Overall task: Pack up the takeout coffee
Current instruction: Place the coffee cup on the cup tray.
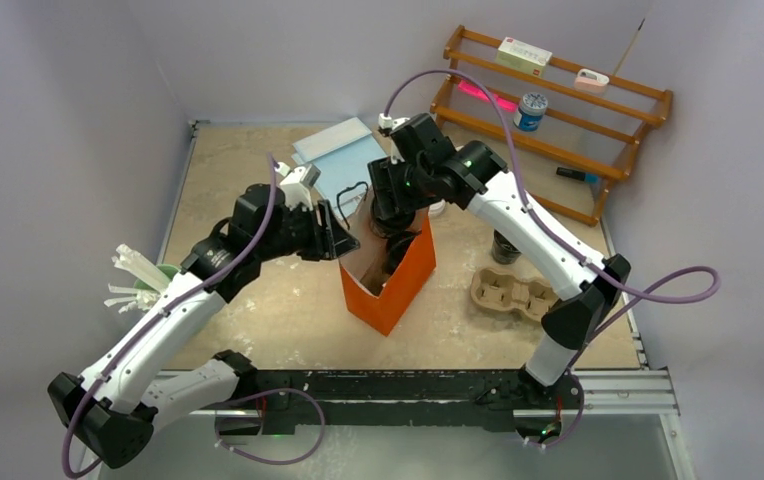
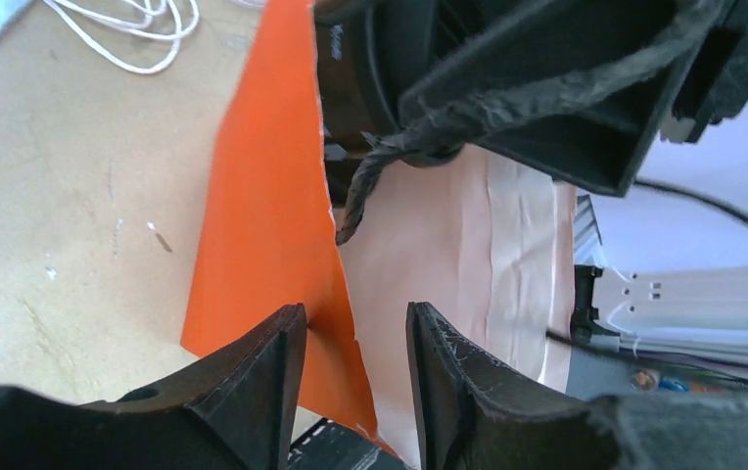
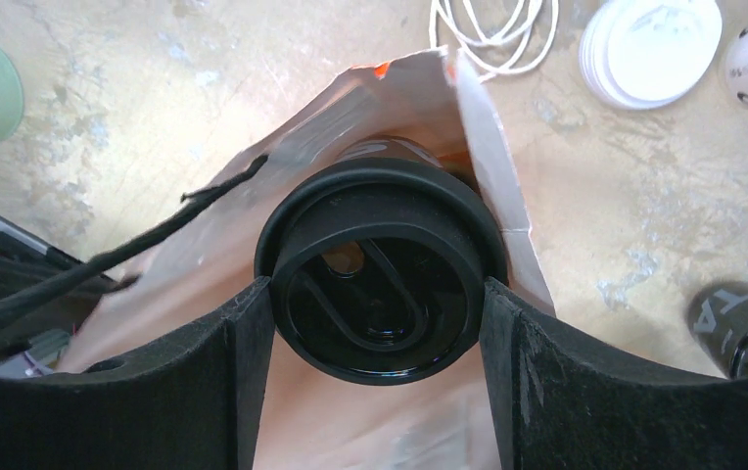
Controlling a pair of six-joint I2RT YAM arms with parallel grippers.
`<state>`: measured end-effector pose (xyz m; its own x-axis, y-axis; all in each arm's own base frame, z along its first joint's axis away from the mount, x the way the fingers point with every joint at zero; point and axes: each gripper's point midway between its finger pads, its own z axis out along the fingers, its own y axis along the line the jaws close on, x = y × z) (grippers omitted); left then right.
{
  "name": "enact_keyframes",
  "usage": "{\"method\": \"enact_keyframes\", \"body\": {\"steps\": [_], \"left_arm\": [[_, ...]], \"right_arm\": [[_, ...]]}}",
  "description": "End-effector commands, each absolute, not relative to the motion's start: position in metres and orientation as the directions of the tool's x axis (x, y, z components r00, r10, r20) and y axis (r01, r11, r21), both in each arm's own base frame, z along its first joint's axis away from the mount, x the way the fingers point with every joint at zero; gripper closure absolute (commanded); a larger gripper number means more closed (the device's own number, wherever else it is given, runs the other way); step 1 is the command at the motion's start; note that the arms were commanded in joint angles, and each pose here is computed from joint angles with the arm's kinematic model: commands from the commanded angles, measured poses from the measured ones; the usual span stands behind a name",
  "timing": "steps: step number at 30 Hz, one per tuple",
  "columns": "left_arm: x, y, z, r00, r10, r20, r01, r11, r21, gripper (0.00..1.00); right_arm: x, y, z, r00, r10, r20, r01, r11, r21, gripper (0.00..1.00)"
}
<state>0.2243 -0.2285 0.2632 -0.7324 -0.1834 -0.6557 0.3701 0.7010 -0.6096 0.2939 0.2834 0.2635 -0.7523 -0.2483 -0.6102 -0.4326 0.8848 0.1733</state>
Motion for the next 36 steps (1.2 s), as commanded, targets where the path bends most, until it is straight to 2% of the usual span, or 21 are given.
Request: {"method": "enact_keyframes", "body": {"steps": [1, 5, 10, 12, 16, 23, 24, 26, 29, 32, 36], "left_arm": [[0.211, -0.240, 0.282, -0.762, -0.168, -0.625, 0.399, 0.639, -0.658, 0.55], [0.206, -0.248, 0.285, -0.787, -0.153, -0.597, 0.403, 0.606, -0.686, 0.55], [0.204, -0.254, 0.292, -0.790, -0.125, -0.600, 0.427, 0.590, -0.685, 0.48], [0.208, -0.248, 0.297, -0.772, -0.127, -0.623, 0.426, 0.623, -0.656, 0.45], [0.212, -0.226, 0.306, -0.747, -0.139, -0.651, 0.378, 0.716, -0.587, 0.30], [0.219, -0.179, 0.321, -0.674, -0.168, -0.719, 0.264, 0.855, -0.447, 0.14], [0.241, -0.162, 0.332, -0.575, -0.139, -0.806, 0.252, 0.907, -0.336, 0.06], [0.259, -0.162, 0.343, -0.519, -0.107, -0.848, 0.271, 0.920, -0.283, 0.00], [0.288, -0.168, 0.348, -0.508, -0.036, -0.860, 0.333, 0.913, -0.235, 0.00], [0.324, -0.161, 0.353, -0.506, -0.030, -0.862, 0.391, 0.883, -0.260, 0.00], [0.354, -0.176, 0.370, -0.382, -0.003, -0.924, 0.562, 0.793, -0.234, 0.00]], "right_arm": [[0.304, 0.292, 0.285, -0.717, -0.237, -0.656, -0.456, 0.871, 0.184, 1.00], [0.309, 0.302, 0.290, -0.718, -0.238, -0.654, -0.470, 0.859, 0.203, 1.00], [0.304, 0.310, 0.291, -0.736, -0.249, -0.630, -0.486, 0.841, 0.235, 1.00], [0.303, 0.310, 0.296, -0.737, -0.247, -0.629, -0.484, 0.843, 0.236, 1.00], [0.304, 0.300, 0.304, -0.741, -0.251, -0.623, -0.461, 0.864, 0.200, 1.00], [0.302, 0.281, 0.312, -0.745, -0.245, -0.620, -0.414, 0.899, 0.143, 1.00], [0.305, 0.277, 0.325, -0.734, -0.200, -0.649, -0.380, 0.913, 0.148, 1.00], [0.302, 0.278, 0.330, -0.743, -0.168, -0.647, -0.363, 0.915, 0.179, 1.00], [0.296, 0.276, 0.331, -0.770, -0.113, -0.627, -0.310, 0.926, 0.213, 1.00], [0.291, 0.271, 0.323, -0.788, -0.074, -0.611, -0.250, 0.946, 0.207, 1.00], [0.283, 0.275, 0.314, -0.793, -0.052, -0.607, -0.222, 0.953, 0.208, 1.00]]}}
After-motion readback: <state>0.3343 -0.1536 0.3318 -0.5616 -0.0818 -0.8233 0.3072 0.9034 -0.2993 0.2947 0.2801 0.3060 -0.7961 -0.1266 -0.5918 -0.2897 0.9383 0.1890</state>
